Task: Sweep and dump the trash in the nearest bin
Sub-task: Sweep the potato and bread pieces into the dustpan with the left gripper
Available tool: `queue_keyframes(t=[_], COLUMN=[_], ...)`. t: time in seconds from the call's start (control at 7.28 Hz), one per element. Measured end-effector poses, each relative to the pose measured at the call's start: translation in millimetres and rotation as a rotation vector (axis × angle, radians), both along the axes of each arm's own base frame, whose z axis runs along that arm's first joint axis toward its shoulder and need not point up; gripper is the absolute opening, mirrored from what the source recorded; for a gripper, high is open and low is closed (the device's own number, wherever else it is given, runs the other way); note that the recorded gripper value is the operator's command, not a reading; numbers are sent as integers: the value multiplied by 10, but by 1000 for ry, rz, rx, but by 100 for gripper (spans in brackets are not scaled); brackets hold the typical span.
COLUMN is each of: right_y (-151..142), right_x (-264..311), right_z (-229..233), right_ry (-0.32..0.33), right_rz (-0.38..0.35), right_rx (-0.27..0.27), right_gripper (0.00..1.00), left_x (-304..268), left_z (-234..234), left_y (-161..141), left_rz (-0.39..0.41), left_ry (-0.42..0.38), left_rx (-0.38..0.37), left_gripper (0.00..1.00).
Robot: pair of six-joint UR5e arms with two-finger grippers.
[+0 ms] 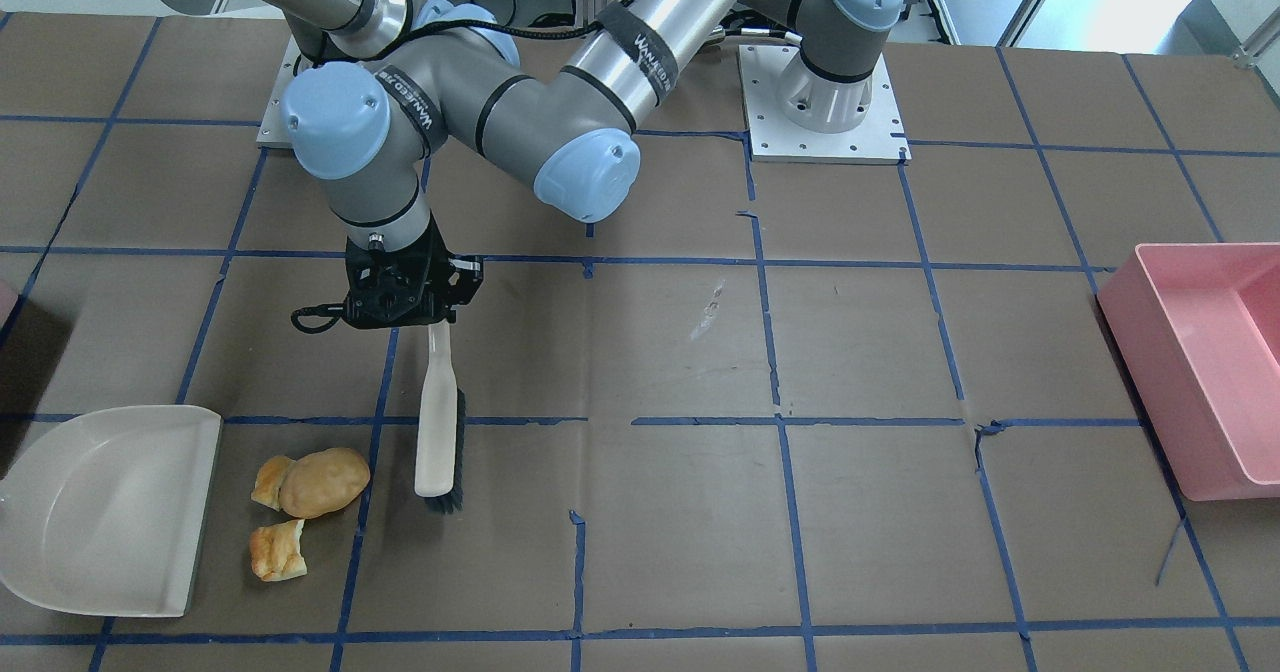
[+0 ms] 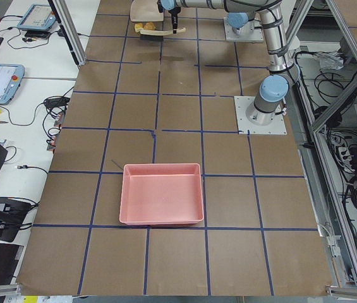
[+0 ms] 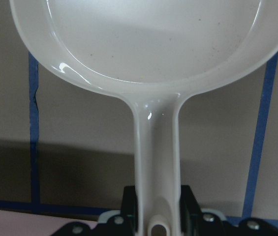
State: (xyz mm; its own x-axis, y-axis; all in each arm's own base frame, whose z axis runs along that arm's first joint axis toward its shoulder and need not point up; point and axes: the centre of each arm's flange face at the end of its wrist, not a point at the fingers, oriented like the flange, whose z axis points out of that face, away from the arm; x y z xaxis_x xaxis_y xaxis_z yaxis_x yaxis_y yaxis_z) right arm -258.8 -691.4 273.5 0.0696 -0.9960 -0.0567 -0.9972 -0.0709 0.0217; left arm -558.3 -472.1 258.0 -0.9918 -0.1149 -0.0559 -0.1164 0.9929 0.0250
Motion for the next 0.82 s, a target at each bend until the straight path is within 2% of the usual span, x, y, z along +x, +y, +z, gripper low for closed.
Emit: queue_keyframes(t=[0.41, 0.55, 0.82], right_y=[26, 34, 23], right_x=[158, 165, 244], right_z=[-42, -49, -68], right_ry=[-9, -7, -3], right_rz=[-14, -45, -92], right_rx=[66, 71, 75], right_gripper=[0, 0, 0], left_x=[-336, -433, -540], left_z=[-237, -242, -219], left_y=[-225, -247, -248], left_rz=[86, 82, 25], left_ry=[29, 43, 61], left_rx=[0, -3, -8], left_gripper=[0, 0, 0])
